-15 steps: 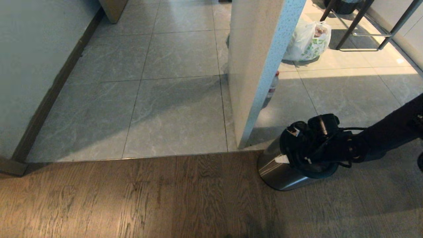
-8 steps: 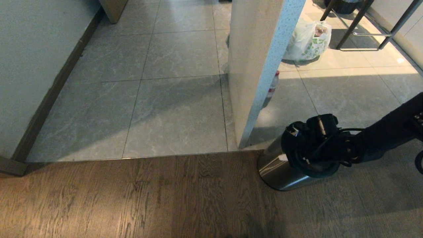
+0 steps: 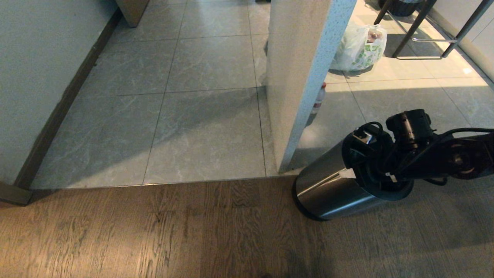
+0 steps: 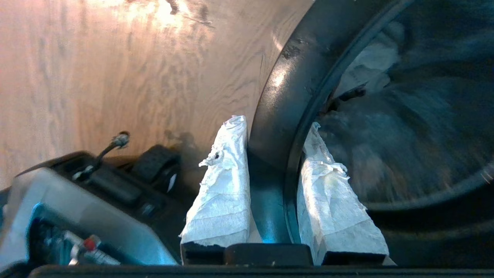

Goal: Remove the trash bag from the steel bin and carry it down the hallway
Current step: Place the outer trash can on the ground

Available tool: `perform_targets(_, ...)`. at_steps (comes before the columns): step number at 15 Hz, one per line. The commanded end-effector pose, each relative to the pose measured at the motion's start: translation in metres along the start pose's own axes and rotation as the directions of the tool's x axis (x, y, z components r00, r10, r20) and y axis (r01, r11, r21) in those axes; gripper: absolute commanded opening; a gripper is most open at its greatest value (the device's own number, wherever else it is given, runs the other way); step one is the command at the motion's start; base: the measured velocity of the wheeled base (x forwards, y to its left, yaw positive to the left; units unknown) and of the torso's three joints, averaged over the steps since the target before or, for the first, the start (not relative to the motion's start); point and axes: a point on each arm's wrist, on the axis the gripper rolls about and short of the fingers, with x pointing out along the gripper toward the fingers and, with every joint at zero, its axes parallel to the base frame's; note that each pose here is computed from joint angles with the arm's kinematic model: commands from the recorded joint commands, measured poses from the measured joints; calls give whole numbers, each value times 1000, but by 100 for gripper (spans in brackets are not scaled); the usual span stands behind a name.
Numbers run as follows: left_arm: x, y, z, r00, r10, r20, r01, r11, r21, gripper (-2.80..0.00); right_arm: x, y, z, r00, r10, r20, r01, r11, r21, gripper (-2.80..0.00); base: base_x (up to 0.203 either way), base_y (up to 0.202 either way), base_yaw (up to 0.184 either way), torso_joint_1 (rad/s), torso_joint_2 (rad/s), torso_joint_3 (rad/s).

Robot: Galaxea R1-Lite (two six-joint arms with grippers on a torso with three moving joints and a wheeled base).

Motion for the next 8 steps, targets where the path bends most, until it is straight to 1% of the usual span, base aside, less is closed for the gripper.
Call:
perform_targets(1,0,0,0,1000,0,0,0,1000,0,-280,-34,7,13,996,-13,86,15,1000,-26,-280,0,0,0,0,0,0)
perform_targets(3,0,0,0,1000,0,0,0,1000,0,-280,-64,14,21,989,-23,147,29,999,-40,-280,0,0,0,0,0,0)
perform_targets(8,0,0,0,1000,0,0,0,1000,0,-280,-146,37,30,977,-29,211,42,998,-55,-280,0,0,0,0,0,0)
